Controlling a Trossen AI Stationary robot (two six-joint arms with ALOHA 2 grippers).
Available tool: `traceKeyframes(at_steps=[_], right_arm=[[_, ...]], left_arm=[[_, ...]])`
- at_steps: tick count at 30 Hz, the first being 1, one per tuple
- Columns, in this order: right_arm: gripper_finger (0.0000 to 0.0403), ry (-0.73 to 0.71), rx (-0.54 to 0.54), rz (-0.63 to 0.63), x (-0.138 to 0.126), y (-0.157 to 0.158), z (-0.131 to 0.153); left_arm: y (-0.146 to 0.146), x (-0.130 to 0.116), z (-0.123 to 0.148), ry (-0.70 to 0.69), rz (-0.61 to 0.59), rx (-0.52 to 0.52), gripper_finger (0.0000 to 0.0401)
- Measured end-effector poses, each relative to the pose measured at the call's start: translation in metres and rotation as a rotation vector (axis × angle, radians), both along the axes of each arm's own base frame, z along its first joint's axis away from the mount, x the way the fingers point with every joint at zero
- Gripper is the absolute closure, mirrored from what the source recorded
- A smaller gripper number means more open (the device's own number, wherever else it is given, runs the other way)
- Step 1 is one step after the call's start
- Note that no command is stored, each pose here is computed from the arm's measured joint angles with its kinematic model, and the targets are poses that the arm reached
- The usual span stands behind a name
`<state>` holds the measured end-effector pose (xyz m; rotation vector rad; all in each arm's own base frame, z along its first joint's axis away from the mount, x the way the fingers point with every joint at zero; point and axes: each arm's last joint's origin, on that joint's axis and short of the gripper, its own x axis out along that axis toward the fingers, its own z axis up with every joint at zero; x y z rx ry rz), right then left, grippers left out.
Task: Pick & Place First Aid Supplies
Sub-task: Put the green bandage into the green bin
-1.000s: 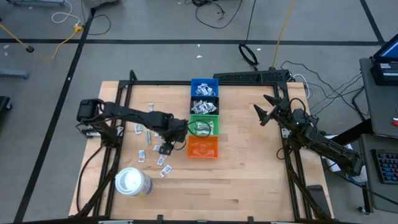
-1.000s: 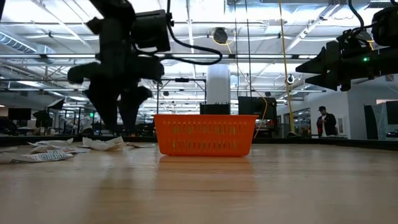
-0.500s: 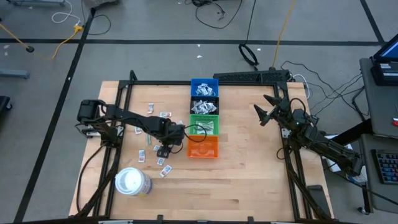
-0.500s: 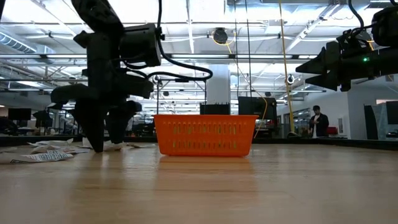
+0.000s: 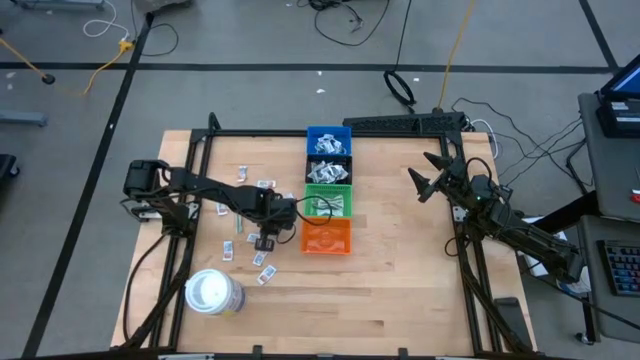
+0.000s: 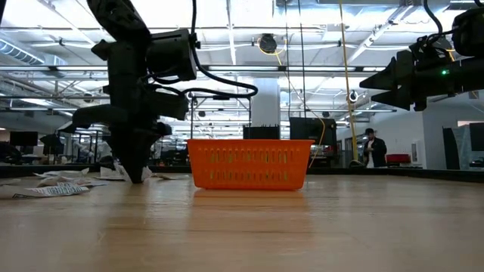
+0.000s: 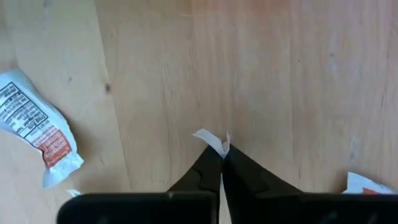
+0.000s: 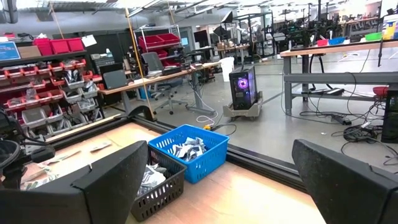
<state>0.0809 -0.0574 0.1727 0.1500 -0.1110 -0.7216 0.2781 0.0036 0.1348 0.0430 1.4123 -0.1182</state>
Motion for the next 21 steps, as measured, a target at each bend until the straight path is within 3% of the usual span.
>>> traceKeyframes(at_steps=[16, 21], right_arm=[[0.0009, 0.0, 0.0, 0.0, 0.0, 0.0, 0.0], [0.0009, 0.0, 0.0, 0.0, 0.0, 0.0, 0.0]], left_arm=[[0.017, -0.006, 0.076, -0.01, 0.008, 0.012, 0.0399], [0.024, -0.008, 0.084, 0.011, 0.031, -0.009, 0.0399]])
